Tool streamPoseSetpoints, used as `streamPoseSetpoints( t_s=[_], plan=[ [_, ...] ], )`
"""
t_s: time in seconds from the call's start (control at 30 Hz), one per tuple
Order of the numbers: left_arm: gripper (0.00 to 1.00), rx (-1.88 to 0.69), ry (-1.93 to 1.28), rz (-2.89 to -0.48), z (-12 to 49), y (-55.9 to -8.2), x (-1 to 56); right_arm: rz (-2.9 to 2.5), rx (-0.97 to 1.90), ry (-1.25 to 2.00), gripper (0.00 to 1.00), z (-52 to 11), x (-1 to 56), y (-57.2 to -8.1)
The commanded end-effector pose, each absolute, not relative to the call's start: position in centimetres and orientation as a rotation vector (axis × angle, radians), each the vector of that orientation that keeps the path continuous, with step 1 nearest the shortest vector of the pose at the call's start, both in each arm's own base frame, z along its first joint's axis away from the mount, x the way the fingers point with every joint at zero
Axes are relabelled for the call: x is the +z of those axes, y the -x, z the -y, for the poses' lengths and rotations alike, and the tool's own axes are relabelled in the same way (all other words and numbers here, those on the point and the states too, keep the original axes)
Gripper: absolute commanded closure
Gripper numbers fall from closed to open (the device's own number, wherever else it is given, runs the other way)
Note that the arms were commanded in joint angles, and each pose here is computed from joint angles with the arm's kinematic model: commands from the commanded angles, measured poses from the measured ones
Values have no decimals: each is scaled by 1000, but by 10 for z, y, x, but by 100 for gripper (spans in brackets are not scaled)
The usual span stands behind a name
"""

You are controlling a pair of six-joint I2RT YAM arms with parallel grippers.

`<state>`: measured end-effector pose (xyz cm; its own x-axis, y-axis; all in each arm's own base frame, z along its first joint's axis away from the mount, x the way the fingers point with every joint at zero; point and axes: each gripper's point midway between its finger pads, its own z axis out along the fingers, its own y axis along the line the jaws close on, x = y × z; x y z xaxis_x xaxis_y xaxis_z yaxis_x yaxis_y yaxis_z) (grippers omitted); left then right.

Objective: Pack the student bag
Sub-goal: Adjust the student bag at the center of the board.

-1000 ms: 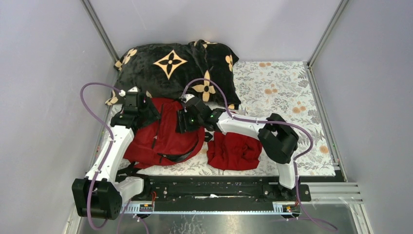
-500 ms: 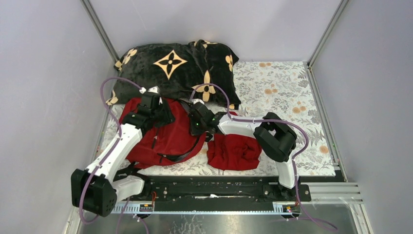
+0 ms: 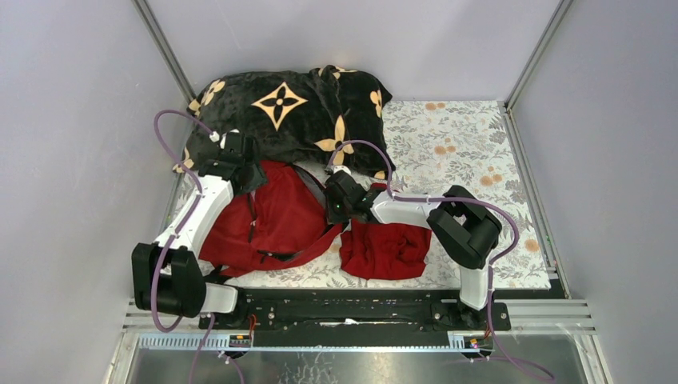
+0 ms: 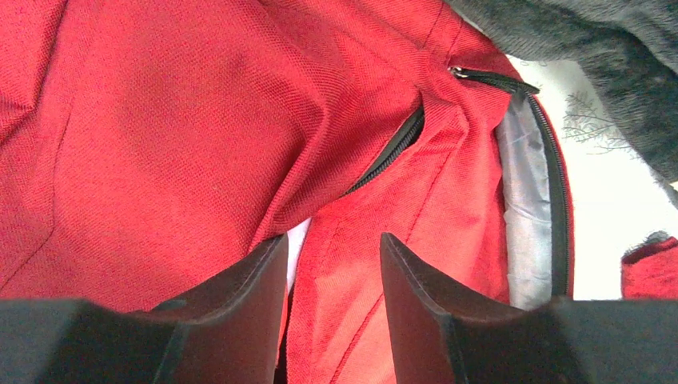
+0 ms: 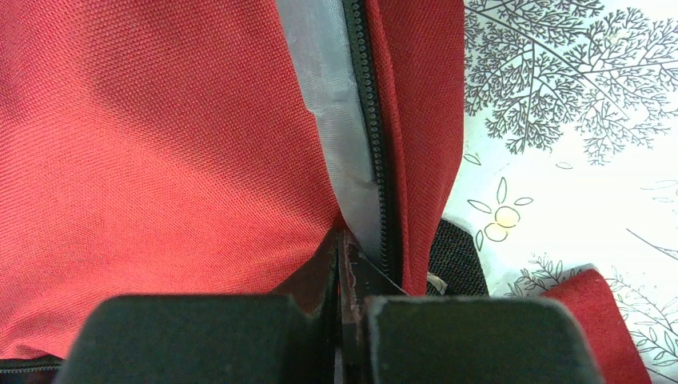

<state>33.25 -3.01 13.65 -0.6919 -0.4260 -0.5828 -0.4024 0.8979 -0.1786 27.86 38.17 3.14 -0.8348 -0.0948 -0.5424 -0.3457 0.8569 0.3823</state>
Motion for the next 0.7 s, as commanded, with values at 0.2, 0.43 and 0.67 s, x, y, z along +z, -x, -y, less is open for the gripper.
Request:
streamPoseSetpoints(
  t_s=[0.2,0.43,0.67],
  plan=[
    [52,-38,556,-2540,34,-324,111,-2483,612,309,100,-370,40,-285],
    [82,-113,541,-2552,42,-310,108,-2457,650,312,100,-374,45,-285],
    [99,-362,451,-2558,77,-313,118,-2461,596,298,100,-366,43,-288]
  ],
)
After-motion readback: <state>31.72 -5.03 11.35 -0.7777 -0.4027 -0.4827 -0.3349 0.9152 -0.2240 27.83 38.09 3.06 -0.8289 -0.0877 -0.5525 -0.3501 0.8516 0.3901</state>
